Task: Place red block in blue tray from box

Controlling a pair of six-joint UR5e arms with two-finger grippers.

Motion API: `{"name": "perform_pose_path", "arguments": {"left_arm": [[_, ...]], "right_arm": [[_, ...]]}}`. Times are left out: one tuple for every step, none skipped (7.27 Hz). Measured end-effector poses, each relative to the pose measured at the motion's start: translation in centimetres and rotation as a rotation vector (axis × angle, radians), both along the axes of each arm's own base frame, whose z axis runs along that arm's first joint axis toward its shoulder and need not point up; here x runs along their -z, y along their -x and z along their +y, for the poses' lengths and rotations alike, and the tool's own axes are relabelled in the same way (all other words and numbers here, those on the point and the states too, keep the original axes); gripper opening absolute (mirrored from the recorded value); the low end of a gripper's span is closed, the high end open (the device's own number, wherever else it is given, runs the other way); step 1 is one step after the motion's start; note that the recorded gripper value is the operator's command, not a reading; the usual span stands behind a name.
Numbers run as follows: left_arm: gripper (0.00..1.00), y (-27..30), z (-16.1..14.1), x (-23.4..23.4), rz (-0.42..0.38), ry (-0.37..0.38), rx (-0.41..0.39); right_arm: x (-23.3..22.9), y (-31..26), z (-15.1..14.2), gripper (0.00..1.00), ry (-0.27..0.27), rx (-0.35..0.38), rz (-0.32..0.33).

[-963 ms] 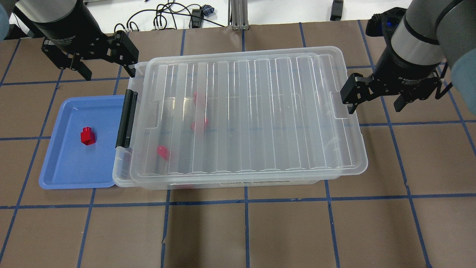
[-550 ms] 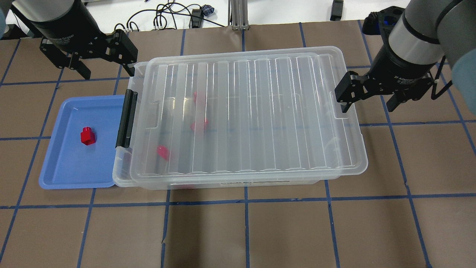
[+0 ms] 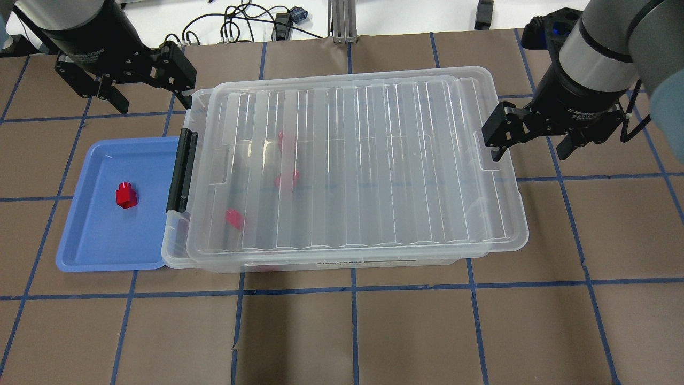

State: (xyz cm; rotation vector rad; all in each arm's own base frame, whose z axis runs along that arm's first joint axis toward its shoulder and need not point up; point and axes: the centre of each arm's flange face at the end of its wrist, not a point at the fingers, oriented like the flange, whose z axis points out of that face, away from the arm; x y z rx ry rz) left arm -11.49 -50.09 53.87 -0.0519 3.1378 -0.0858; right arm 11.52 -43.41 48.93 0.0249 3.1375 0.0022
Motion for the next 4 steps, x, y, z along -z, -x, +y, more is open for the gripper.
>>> {"name": "perform_pose_path", "arguments": {"left_arm": [[1.00,0.05,0.11,-0.13,0.003,0.002,0.000],[1.00,0.08,0.22,-0.15,0.006,0.003,0.000],[1.00,0.06,0.24,-0.17,0.008,0.003,0.000],[1.00,0.05,0.32,-0.31,0.007,0.006,-0.001]], "right_arm": [[-0.01,0.01,-0.01,1.00,0.000,0.000,0.001],[-0.01,0.01,-0.01,1.00,0.000,0.000,0.001],[0.01,-0.02,-0.01,1.00,0.000,0.000,-0.002],[0.02,-0.05,-0.02,1.00,0.001,0.000,-0.006]]}}
